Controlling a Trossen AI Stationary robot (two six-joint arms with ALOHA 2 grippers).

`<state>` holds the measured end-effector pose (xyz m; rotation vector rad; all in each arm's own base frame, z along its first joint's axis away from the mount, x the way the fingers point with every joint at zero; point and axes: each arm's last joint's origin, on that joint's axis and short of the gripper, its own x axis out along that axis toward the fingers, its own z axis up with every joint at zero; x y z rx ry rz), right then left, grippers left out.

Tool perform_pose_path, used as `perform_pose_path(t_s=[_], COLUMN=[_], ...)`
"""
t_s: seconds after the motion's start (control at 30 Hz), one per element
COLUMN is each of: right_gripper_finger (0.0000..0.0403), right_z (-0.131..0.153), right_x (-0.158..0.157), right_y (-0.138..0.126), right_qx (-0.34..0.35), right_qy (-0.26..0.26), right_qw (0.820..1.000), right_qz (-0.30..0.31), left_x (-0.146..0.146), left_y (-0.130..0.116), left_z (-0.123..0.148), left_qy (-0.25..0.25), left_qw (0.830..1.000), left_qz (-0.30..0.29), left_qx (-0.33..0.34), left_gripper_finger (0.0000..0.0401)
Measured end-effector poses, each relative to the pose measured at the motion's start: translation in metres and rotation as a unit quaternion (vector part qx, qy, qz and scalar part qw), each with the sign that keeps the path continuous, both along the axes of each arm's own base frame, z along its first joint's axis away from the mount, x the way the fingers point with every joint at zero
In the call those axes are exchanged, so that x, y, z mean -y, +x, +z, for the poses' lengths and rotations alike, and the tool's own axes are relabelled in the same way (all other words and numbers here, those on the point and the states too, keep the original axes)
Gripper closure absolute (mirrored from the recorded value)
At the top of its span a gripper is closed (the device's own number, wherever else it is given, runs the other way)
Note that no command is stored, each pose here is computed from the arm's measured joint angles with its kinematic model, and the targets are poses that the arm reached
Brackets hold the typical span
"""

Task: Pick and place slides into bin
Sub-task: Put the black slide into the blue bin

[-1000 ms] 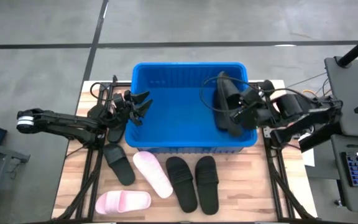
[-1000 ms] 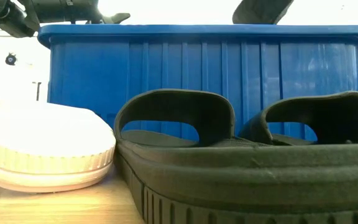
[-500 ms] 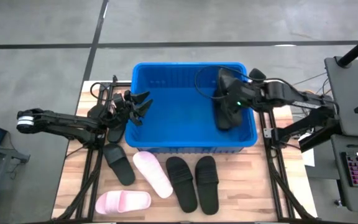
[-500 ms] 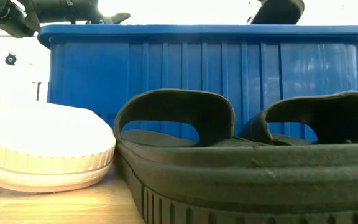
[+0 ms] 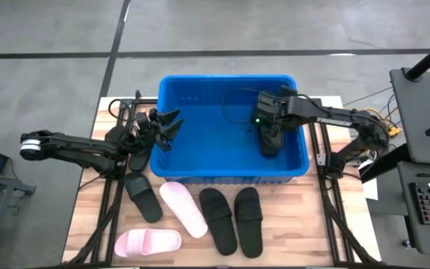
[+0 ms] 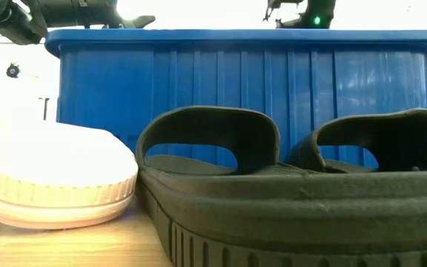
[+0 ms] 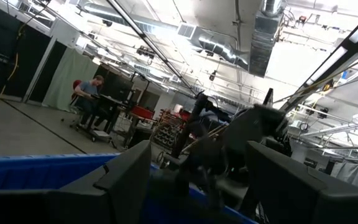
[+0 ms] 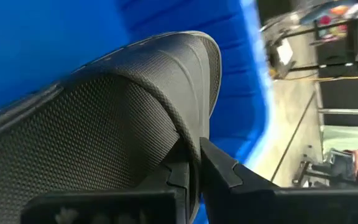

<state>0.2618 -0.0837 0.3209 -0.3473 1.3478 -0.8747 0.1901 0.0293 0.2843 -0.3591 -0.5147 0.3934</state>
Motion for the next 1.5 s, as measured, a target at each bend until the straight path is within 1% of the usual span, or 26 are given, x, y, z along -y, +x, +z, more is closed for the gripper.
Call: perform_pose_path(t_s=[0.17, 0.33, 0.43, 0.5, 0.7, 0.87, 1.1, 1.27, 1.5], right_gripper_finger=[0.039, 0.039, 0.039, 0.039, 0.039, 0.039, 0.039, 0.039, 0.039], right_z=[-0.03, -0.058, -0.07, -0.077, -0.096, -0.105, -0.108, -0.11, -0.106], right_x=[0.004, 0.008, 0.009, 0.01, 0.017, 0.026, 0.033, 0.037, 0.039], right_y=[0.003, 0.004, 0.003, 0.002, -0.003, -0.007, -0.006, -0.008, -0.006], right_qx=[-0.051, -0.053, -0.051, -0.063, -0.097, -0.095, -0.097, -0.084, -0.076], right_qy=[0.004, -0.003, -0.027, -0.041, -0.046, -0.047, -0.054, -0.03, -0.028], right_qw=[0.999, 0.998, 0.998, 0.997, 0.993, 0.994, 0.993, 0.995, 0.996], right_qz=[0.011, 0.024, 0.024, 0.027, 0.049, 0.036, 0.051, 0.051, 0.047], left_x=[0.0, 0.0, 0.0, 0.0, 0.0, 0.0, 0.0, 0.0, 0.0], left_y=[0.0, 0.0, 0.0, 0.0, 0.0, 0.0, 0.0, 0.0, 0.0], left_z=[0.0, 0.0, 0.0, 0.0, -0.001, -0.001, -0.001, -0.001, -0.001], left_qy=[0.0, 0.0, 0.0, 0.0, 0.0, 0.0, 0.0, 0.0, 0.0], left_qw=[1.0, 1.0, 1.0, 1.0, 1.0, 1.0, 1.0, 1.0, 1.0], left_qz=[0.0, 0.0, 0.0, 0.0, 0.0, 0.0, 0.0, 0.0, 0.0], left_qx=[0.0, -0.001, -0.001, -0.001, -0.002, -0.006, -0.006, -0.006, -0.006], left_gripper_finger=[0.0155, 0.0155, 0.0155, 0.0155, 0.0155, 0.0155, 0.0155, 0.0155, 0.0155])
